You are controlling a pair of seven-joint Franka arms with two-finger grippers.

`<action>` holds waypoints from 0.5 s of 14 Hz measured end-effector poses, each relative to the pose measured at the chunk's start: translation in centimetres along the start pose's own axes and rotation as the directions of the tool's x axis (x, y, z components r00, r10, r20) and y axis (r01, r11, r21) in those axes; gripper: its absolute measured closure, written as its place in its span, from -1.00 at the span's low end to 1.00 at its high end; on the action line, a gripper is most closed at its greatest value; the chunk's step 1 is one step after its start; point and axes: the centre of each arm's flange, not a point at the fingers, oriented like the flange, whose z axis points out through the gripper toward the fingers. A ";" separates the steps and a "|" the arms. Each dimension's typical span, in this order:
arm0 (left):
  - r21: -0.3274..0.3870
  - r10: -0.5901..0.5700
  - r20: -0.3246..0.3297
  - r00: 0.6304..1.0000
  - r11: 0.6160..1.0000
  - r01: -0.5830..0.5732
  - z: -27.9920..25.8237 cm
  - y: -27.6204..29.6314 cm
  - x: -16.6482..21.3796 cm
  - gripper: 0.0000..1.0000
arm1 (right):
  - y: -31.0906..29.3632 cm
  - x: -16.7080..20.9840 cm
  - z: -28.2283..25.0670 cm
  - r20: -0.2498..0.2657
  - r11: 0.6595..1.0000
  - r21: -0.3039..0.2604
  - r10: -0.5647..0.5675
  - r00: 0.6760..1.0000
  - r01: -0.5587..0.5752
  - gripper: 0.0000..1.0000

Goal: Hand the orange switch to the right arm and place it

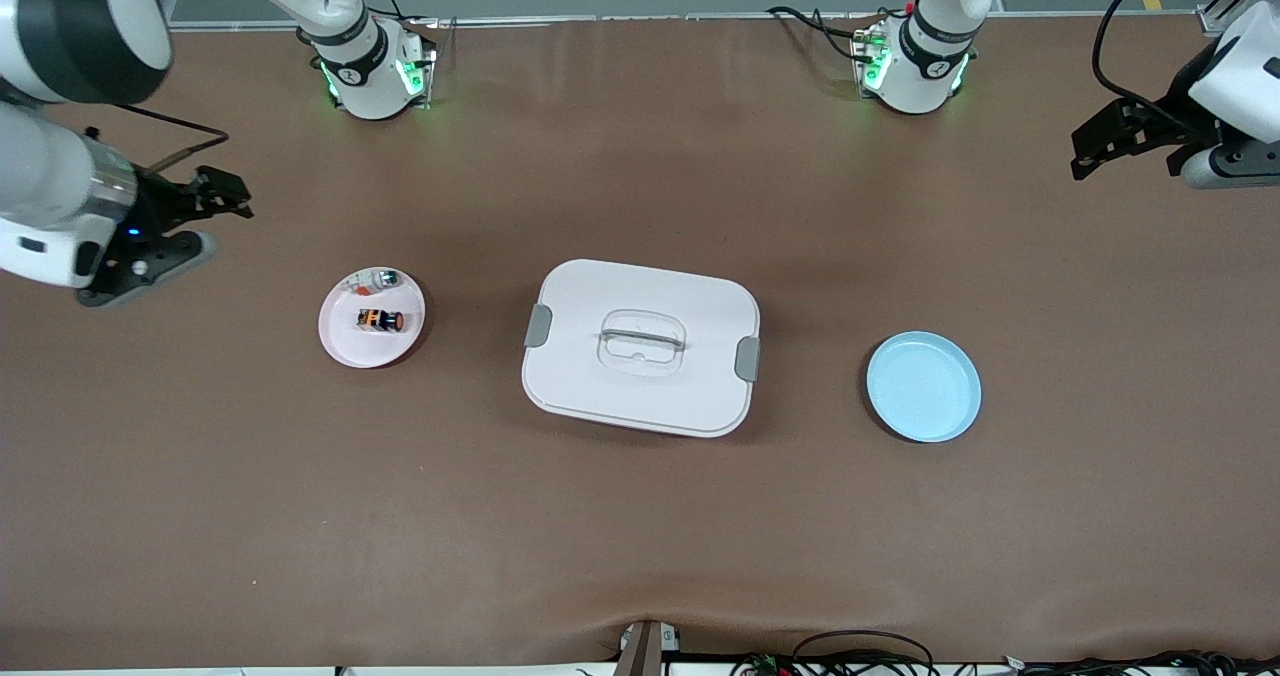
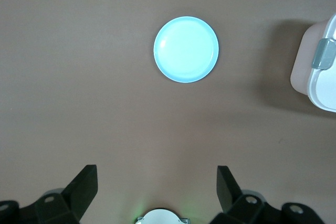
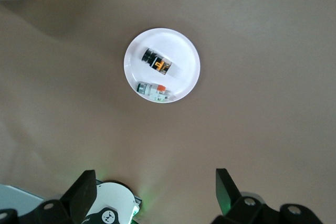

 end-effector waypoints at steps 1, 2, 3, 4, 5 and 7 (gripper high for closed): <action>0.000 0.000 0.000 1.000 1.000 0.000 0.0 0.0 0.0 -1.00 | 0.9 -0.7 -0.9 -0.011 1.000 0.000 0.022 1.000 -0.022 -1.00; 0.000 -0.001 0.000 1.000 1.000 0.001 0.0 0.0 0.0 -1.00 | 2.0 -1.4 -1.7 -0.024 0.999 0.000 0.046 0.999 -0.046 -1.00; 0.000 -0.001 0.000 1.000 1.000 0.001 0.0 0.0 0.0 -1.00 | 3.3 -2.3 -2.5 -0.040 0.997 0.000 0.073 0.997 -0.073 -1.00; 0.000 -0.001 0.000 1.000 1.000 0.001 0.0 -0.1 0.0 -1.00 | 4.7 -3.2 -3.1 -0.054 0.995 0.002 0.103 0.993 -0.103 -1.00; 0.000 -0.001 0.000 1.000 1.000 0.001 0.0 -0.1 0.0 -1.00 | 6.3 -4.3 -3.5 -0.065 0.991 0.006 0.136 0.989 -0.136 -1.00; 0.000 -0.001 0.000 1.000 1.000 0.001 0.0 -0.1 0.0 -1.00 | 8.8 -6.0 -4.4 -0.090 0.981 0.009 0.193 0.977 -0.193 -1.00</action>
